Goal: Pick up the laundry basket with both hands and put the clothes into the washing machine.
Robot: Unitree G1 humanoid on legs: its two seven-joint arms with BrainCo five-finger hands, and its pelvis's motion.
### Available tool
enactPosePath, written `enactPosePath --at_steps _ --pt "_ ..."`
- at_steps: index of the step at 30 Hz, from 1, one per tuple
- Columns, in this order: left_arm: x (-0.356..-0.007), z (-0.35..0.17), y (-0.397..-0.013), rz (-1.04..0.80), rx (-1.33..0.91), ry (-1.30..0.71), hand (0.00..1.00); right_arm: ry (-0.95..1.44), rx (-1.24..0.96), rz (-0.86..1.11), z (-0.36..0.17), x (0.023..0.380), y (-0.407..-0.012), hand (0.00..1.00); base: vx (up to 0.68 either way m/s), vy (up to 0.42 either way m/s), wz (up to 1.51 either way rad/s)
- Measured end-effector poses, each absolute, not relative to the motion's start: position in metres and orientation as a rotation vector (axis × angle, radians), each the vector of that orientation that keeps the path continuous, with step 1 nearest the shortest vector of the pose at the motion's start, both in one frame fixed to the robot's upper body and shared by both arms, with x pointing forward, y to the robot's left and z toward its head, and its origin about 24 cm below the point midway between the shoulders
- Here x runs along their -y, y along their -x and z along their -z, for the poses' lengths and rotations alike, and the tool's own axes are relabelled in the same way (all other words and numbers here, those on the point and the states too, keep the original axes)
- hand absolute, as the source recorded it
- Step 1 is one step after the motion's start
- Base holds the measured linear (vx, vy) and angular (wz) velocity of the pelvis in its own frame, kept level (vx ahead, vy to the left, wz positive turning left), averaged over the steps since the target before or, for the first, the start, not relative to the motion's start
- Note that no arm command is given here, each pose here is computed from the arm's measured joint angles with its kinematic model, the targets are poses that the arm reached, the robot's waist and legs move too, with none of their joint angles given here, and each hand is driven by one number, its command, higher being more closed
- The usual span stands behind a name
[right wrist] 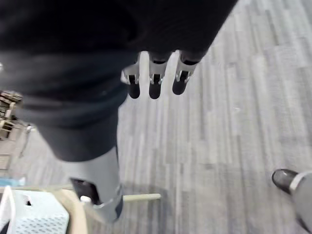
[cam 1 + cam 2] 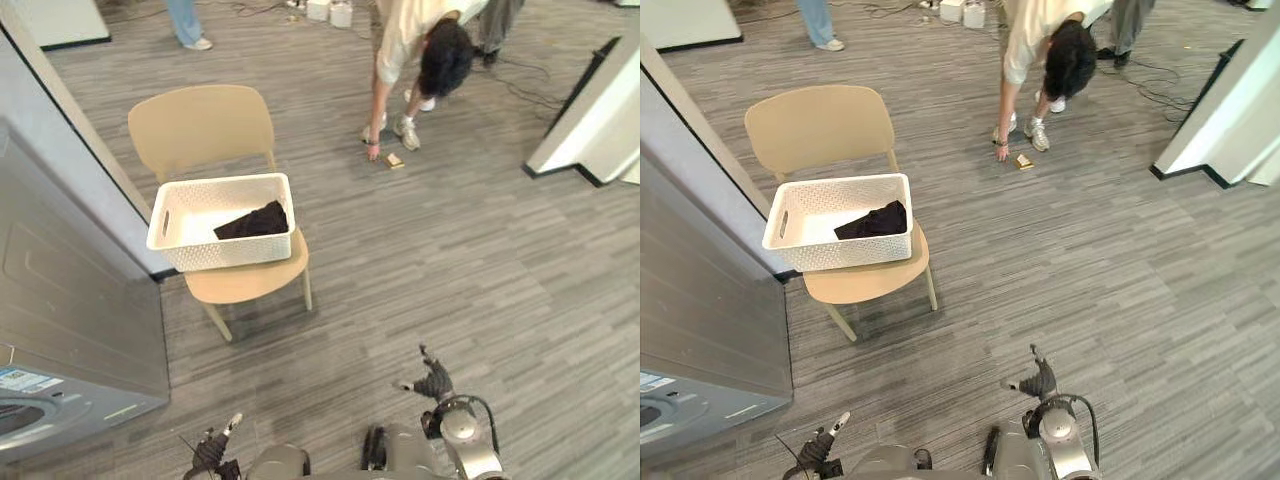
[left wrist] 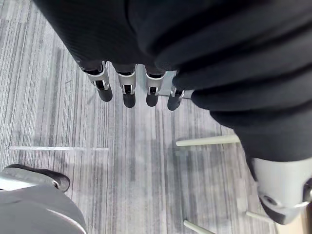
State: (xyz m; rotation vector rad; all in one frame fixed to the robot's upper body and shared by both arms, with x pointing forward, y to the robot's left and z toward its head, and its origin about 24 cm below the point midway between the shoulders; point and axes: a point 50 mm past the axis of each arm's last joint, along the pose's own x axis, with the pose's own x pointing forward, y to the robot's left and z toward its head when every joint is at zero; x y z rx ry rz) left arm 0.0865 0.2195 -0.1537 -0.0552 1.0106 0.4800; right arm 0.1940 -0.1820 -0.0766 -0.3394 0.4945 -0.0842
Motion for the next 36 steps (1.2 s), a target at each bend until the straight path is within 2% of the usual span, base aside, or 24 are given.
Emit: enactPosePath --at_steps 5,13,21,28,36 --pt "-0.216 0.159 -0.069 -0.510 -1.064 0.071 0.00 0.341 -0.390 0.103 0.055 0.184 -0.197 0.00 0.25 -0.328 0.46" --pt "-0.220 0.157 -0.074 -0.532 -1.044 0.082 0.00 0.347 -0.271 0.206 0.032 0.204 -0.198 0.00 0.10 -0.191 0.65" --pt "-0.224 0.156 -0.076 -0.498 -1.044 0.039 0.00 0.372 -0.167 0.262 0.008 0.216 -0.214 0.00 0.03 0.117 0.10" --pt "-0.226 0.156 -0.073 -0.513 -1.048 0.042 0.00 0.330 -0.011 0.289 -0.025 0.211 -0.250 0.00 0.07 0.068 -0.01" --pt "-0.229 0.159 -0.053 -0.528 -1.112 0.019 0.00 0.301 0.005 0.315 -0.030 0.216 -0.253 0.00 0.09 0.146 -0.08"
